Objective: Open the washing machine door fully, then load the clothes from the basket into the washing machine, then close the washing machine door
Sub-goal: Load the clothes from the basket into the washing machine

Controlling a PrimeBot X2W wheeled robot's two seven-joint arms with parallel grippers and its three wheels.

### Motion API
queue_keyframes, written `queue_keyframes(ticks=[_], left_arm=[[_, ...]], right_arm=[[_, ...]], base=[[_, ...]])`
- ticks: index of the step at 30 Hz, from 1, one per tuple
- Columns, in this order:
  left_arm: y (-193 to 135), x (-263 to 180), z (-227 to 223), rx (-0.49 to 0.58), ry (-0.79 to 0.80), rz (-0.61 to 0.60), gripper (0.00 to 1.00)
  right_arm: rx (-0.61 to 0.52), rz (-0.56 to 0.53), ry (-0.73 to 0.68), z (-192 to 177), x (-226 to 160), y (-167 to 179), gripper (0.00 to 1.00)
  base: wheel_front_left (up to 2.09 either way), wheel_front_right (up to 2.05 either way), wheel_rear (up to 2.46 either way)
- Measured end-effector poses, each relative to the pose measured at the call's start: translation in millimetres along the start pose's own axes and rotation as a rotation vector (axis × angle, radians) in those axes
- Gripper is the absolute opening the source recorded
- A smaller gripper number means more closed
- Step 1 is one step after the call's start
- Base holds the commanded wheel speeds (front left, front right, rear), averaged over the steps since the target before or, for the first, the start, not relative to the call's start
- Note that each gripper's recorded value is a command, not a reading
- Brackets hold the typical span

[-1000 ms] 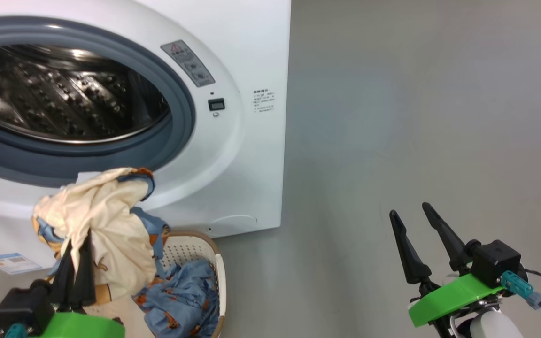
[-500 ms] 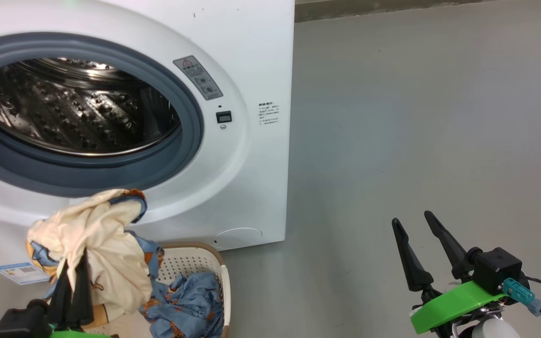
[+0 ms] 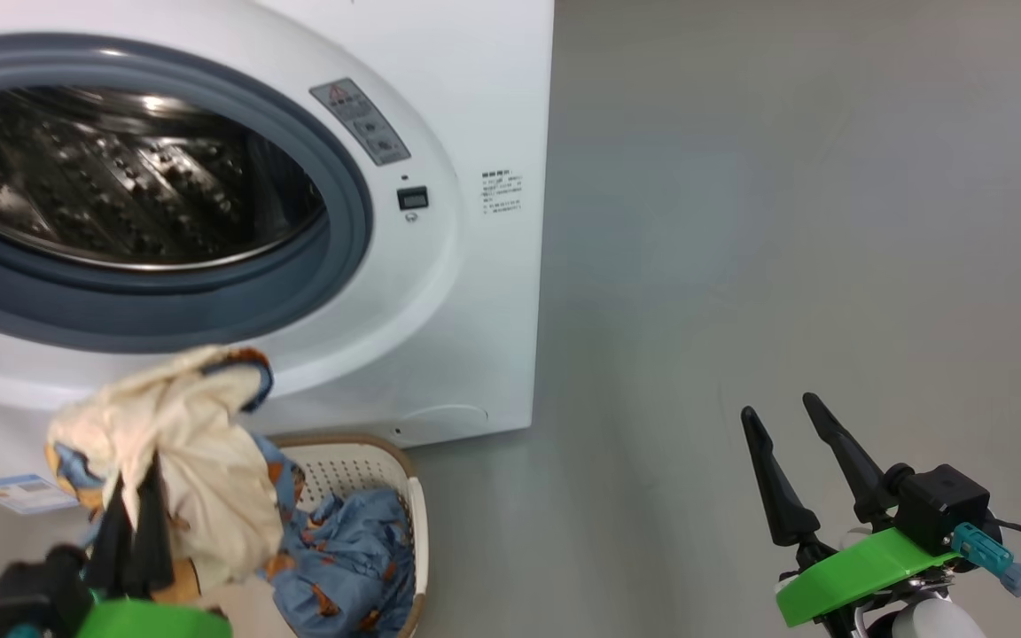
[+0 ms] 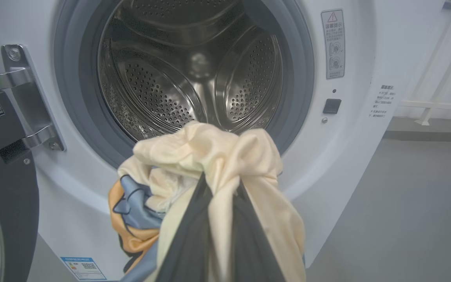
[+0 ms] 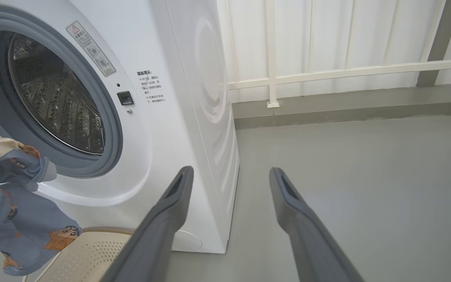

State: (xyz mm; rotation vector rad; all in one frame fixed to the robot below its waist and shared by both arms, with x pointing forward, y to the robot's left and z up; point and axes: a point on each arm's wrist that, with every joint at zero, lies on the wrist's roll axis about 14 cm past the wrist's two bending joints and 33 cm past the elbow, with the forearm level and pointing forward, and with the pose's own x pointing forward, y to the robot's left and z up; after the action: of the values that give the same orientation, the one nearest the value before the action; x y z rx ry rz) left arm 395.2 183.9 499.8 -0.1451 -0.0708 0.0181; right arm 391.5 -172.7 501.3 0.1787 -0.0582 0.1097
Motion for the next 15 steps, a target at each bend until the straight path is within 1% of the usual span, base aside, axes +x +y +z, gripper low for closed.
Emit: queue_keyframes(ticks=[8,15], left_arm=[[-6.3,44.8,-3.9,-0.017,-0.014,-0.026,0.00],[-8.3,101.9,7.5,0.002,-0.071,-0.053,0.00]], right_arm=[[0.002,-0.015,0.055,-20.4,6.3,-6.6,1.00],[-0.007,-0.029,0.080,-31.3,17.0,-13.8,1.00]], base=[[0.00,0.00,0.00],[0.00,0.00,0.00]])
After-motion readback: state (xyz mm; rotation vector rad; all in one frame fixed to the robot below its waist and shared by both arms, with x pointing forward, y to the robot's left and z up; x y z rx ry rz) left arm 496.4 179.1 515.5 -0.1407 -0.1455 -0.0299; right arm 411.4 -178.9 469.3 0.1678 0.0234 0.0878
